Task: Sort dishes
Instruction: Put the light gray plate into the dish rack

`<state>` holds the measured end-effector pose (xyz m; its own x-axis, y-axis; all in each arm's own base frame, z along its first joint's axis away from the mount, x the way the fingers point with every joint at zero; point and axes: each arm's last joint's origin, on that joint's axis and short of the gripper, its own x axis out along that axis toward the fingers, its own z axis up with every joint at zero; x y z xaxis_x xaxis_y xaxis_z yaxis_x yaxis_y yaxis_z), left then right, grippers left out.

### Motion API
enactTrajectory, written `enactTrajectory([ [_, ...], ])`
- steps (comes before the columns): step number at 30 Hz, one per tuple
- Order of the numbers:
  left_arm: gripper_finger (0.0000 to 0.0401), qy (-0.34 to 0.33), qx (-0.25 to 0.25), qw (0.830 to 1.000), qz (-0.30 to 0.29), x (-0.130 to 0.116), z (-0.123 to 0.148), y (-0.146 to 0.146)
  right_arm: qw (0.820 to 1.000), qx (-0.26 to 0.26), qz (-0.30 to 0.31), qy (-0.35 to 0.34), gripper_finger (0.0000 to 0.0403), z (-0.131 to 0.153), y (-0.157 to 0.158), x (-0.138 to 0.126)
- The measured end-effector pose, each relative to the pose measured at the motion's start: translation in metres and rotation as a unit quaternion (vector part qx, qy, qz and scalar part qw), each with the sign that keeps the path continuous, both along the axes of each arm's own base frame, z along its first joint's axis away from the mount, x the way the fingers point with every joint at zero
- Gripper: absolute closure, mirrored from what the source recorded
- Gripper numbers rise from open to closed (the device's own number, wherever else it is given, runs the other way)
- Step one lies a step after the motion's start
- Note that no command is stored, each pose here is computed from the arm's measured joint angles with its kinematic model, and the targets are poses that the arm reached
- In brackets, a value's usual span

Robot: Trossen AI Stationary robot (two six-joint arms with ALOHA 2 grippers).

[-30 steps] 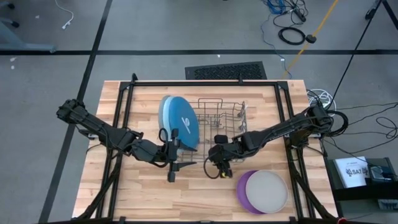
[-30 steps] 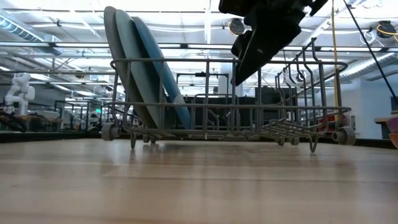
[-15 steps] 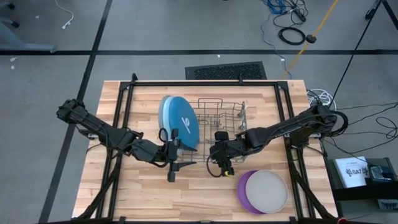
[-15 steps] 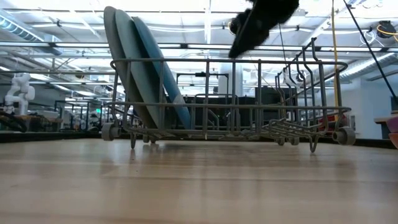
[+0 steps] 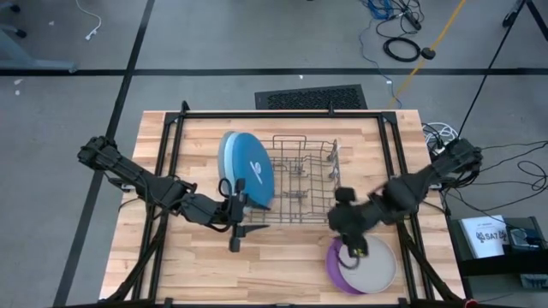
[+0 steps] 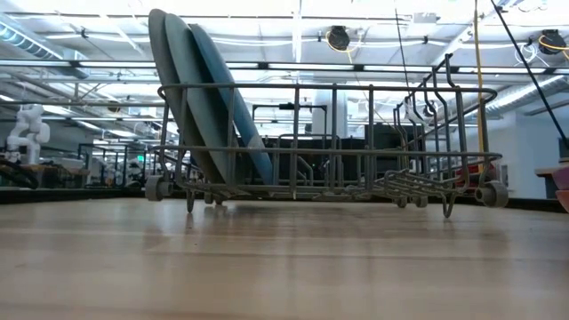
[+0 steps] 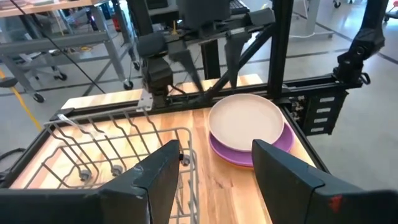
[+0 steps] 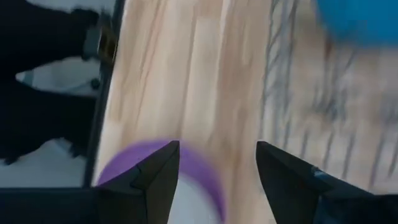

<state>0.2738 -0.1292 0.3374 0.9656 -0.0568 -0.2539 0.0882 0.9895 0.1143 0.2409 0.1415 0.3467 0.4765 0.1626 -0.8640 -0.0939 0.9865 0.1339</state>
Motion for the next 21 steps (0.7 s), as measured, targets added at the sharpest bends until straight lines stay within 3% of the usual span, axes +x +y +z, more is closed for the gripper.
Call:
enactTrajectory([
  [8, 0.0198, 0.018, -0.005, 1.0, -0.002, 0.0, -0.009, -0.003, 0.993, 0.023, -0.047, 0.108, 0.0197, -0.039, 0.07, -0.035],
  [14, 0.0198, 0.032, -0.014, 0.999, -0.001, 0.006, -0.019, -0.008, 0.979, 0.009, -0.067, 0.191, 0.0197, -0.091, 0.111, -0.043],
  [21, 0.0198, 0.038, -0.029, 0.999, -0.01, 0.003, -0.021, -0.017, 0.966, 0.017, -0.071, 0.25, 0.0198, -0.127, 0.142, -0.046],
])
